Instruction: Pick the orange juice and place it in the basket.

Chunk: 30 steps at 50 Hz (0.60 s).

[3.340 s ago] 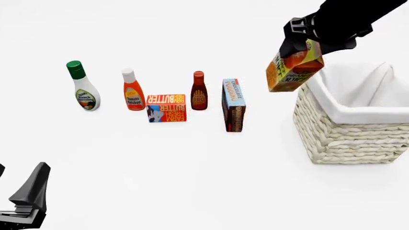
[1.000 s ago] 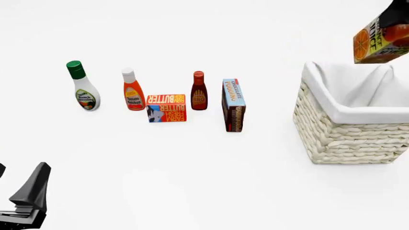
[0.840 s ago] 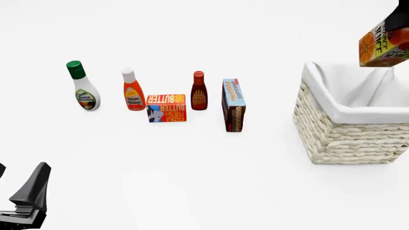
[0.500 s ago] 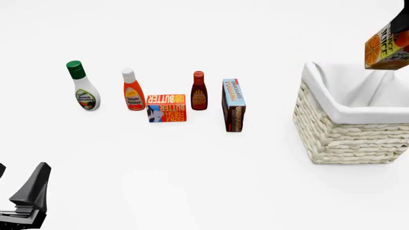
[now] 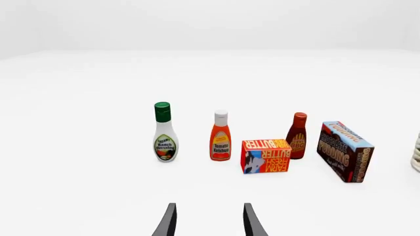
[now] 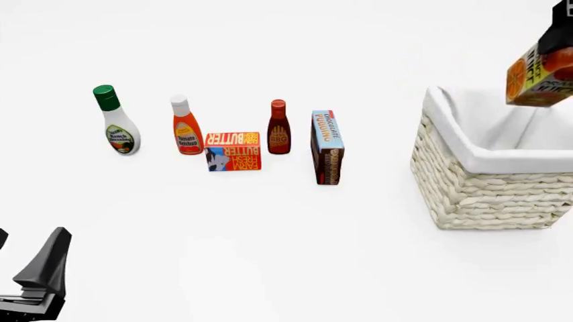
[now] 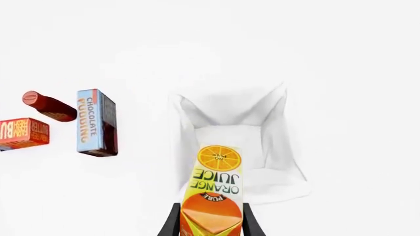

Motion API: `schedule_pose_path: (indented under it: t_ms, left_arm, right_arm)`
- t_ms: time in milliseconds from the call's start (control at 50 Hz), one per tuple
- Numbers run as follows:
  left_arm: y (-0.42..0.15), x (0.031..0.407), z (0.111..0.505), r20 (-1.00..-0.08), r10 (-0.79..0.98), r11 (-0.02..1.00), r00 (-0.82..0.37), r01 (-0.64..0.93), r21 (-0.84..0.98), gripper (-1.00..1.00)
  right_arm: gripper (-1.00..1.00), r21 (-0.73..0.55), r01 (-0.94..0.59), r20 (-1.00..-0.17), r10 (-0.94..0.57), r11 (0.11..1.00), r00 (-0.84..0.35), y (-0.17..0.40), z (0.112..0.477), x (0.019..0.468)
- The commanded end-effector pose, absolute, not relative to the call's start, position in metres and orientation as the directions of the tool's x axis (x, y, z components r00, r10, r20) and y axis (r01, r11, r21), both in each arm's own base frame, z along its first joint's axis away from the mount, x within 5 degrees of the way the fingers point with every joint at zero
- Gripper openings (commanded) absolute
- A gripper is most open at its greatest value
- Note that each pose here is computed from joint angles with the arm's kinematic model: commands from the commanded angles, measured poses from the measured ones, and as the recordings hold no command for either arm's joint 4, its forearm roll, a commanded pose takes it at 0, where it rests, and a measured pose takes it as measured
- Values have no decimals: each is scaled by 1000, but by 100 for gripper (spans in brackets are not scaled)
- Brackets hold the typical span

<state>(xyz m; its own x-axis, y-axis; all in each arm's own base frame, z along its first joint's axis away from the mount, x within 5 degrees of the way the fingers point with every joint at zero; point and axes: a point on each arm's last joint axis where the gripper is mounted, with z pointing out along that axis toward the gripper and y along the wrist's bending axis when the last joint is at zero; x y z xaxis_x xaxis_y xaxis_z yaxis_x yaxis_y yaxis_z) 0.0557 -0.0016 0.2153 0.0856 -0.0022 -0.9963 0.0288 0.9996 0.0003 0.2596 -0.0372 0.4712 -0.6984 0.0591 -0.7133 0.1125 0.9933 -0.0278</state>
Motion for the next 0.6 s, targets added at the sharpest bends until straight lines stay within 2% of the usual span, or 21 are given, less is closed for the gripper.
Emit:
schedule_pose_path:
  t_ms: [20,600]
  left_arm:
    - [-1,56,215,-996,-2,1000,86,23,0,100]
    - [-1,56,215,-996,-2,1000,86,23,0,100]
  right_arm:
    - [-100,10,161,-685,124,987,-718,-42,460,278]
    - [-100,35,234,-617,205,972,-760,-57,435,294]
